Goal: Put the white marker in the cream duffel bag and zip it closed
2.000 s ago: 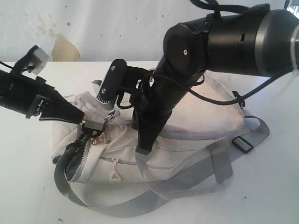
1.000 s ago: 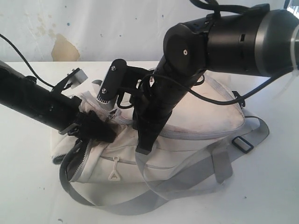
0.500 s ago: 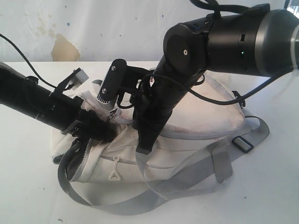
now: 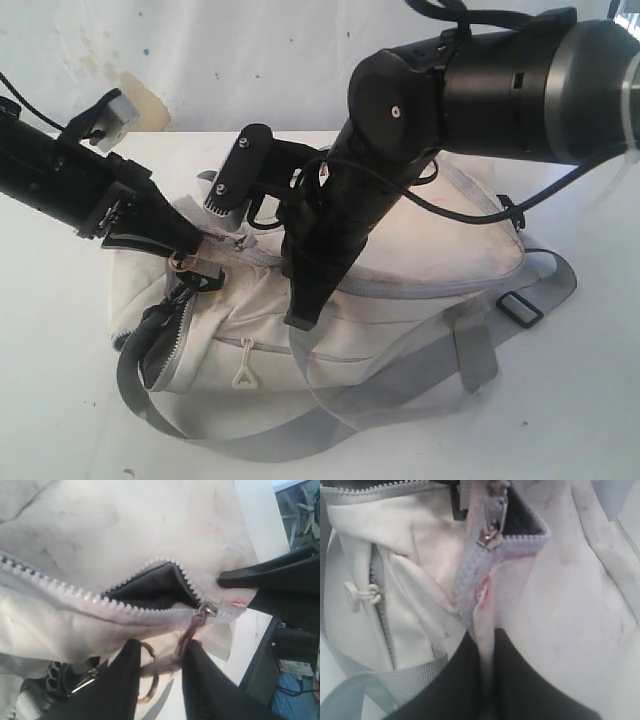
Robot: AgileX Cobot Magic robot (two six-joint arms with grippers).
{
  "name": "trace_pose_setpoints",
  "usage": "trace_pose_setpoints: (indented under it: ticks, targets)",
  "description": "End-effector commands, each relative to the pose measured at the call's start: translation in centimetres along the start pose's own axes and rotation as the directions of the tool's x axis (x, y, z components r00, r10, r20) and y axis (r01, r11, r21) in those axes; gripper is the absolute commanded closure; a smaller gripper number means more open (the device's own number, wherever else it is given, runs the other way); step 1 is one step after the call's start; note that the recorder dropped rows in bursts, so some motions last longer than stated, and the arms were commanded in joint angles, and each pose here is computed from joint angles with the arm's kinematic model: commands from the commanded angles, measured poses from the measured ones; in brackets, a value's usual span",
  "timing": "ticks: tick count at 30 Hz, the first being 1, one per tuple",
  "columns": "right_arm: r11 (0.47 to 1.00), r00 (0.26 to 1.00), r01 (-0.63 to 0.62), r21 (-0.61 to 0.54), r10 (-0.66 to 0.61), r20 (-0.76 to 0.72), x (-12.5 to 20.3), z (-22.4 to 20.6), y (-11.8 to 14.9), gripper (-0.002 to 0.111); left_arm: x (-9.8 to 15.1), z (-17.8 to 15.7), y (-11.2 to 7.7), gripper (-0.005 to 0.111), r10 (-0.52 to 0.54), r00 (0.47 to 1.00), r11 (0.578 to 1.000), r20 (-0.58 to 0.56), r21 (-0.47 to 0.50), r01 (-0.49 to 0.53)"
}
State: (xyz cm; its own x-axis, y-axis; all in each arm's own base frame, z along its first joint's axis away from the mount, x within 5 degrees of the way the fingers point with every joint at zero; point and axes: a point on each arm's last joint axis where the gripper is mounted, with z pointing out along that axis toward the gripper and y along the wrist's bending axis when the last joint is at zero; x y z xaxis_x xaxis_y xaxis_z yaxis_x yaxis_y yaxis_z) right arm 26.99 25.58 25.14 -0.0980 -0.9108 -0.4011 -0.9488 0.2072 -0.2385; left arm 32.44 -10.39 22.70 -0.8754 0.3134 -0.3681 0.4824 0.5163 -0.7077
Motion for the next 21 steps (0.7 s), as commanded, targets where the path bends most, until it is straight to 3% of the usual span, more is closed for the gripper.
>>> trace_pose_setpoints:
  ticks: [1, 7, 15, 17, 19, 21]
  targets:
    - [1.0, 0.998, -0.028, 0.014, 0.029, -0.055, 0.7, -0.1, -0.3, 0.108, -0.2, -1.9, 0.0, 0.107, -0.029, 0.998, 0.999, 0.061, -0.019, 0.03]
    - [1.0, 0.995, -0.015, 0.006, 0.015, -0.097, 1.1, -0.2, -0.2, 0.108, -0.2, -3.1, 0.8, 0.107, -0.101, 0.988, 0.995, 0.113, -0.011, 0.103]
    - [1.0, 0.995, -0.03, 0.0, 0.03, -0.099, 1.1, -0.2, -0.2, 0.108, -0.4, -3.2, 0.7, 0.107, -0.088, 0.988, 0.996, 0.128, -0.001, 0.089]
    - [0.998, 0.991, -0.058, -0.034, 0.054, -0.119, 1.2, -0.2, 0.2, 0.108, -1.1, -3.4, 1.6, 0.105, -0.121, 0.967, 0.986, 0.226, -0.083, 0.143]
    - [0.996, 0.988, -0.066, -0.059, 0.056, -0.147, 1.5, -0.2, 0.5, 0.108, -2.4, -4.1, 2.5, 0.088, -0.08, 0.94, 0.968, 0.333, -0.198, 0.153]
    - [0.996, 0.988, 0.03, -0.084, -0.042, -0.151, 1.5, -0.2, 0.6, 0.108, -3.5, -4.6, 2.9, 0.063, -0.11, 0.934, 0.957, 0.34, -0.217, 0.191]
